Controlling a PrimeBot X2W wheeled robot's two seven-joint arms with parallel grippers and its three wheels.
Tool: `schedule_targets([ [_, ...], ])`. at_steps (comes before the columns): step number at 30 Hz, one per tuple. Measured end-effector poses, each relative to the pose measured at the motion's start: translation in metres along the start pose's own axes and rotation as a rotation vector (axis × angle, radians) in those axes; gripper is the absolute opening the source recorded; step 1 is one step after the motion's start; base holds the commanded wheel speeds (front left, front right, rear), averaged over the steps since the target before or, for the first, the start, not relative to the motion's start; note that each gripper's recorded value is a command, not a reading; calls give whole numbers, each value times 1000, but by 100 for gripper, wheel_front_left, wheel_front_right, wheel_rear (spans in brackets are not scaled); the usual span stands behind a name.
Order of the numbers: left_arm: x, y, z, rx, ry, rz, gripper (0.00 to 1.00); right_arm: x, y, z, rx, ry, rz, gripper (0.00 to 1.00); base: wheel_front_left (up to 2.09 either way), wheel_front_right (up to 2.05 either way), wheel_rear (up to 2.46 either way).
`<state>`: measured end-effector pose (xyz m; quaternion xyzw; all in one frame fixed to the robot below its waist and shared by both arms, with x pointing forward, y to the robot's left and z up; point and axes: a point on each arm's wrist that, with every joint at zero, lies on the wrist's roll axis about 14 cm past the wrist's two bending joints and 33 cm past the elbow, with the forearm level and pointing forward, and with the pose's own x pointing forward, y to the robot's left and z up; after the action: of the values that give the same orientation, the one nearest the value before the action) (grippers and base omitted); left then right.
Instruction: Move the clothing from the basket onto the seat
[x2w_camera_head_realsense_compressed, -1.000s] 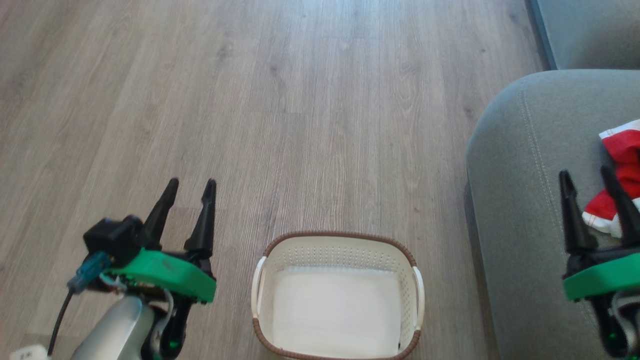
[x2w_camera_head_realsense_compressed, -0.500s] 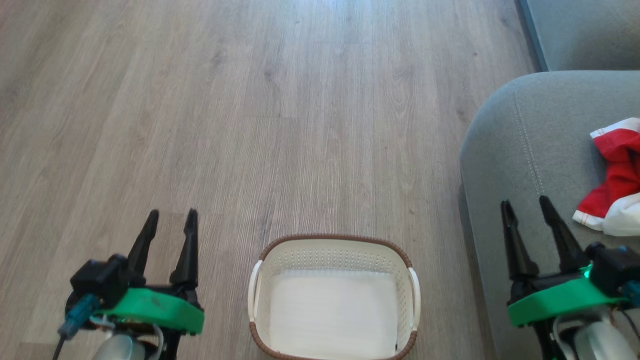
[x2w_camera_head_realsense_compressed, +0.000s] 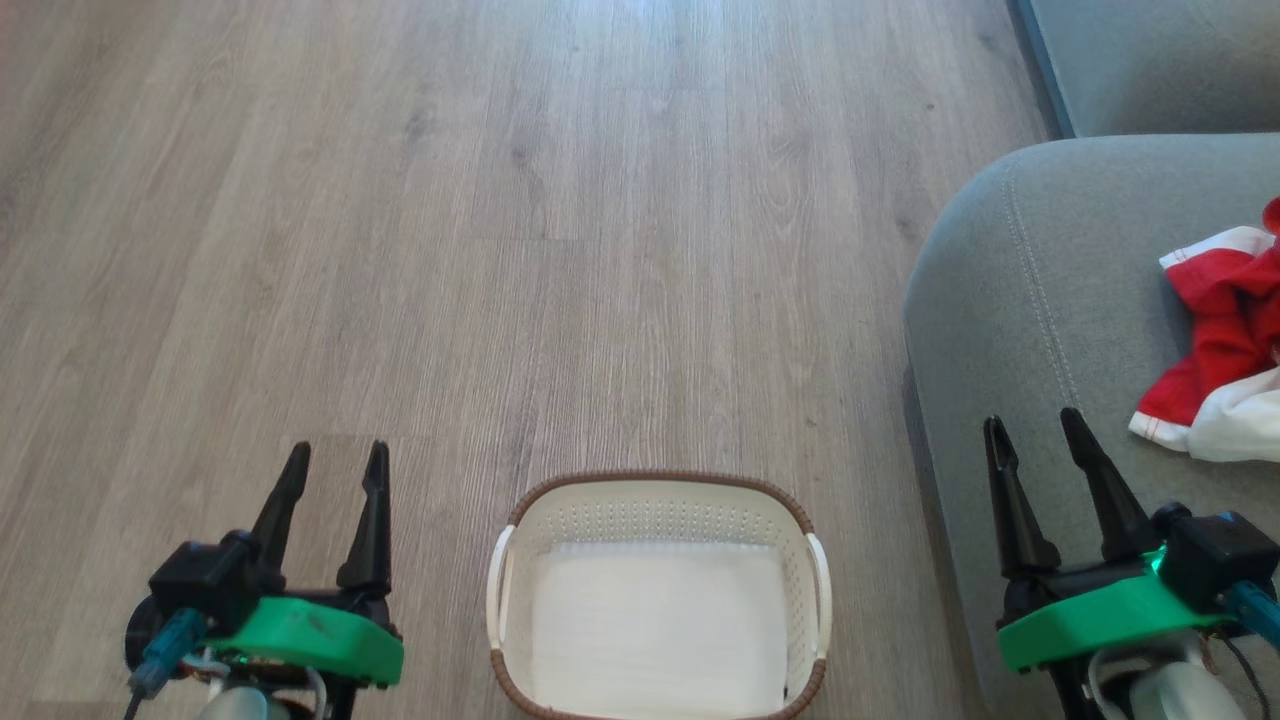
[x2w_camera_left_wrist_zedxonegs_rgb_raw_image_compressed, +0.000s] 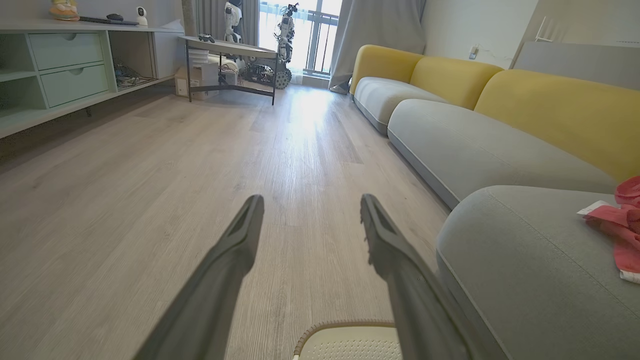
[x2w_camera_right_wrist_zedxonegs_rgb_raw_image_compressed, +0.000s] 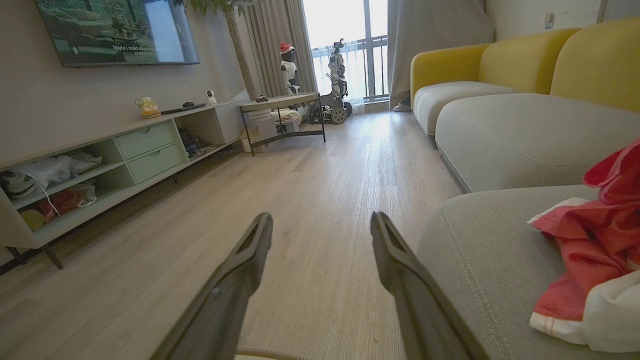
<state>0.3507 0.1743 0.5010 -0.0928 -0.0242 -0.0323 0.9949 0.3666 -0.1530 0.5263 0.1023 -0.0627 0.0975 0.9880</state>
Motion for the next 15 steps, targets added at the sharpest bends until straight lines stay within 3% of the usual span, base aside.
schedule_targets([
  [15, 2, 0, -5, -8, 7, -4, 100, -1, -2, -3, 5, 8, -15, 100, 0, 0, 0],
])
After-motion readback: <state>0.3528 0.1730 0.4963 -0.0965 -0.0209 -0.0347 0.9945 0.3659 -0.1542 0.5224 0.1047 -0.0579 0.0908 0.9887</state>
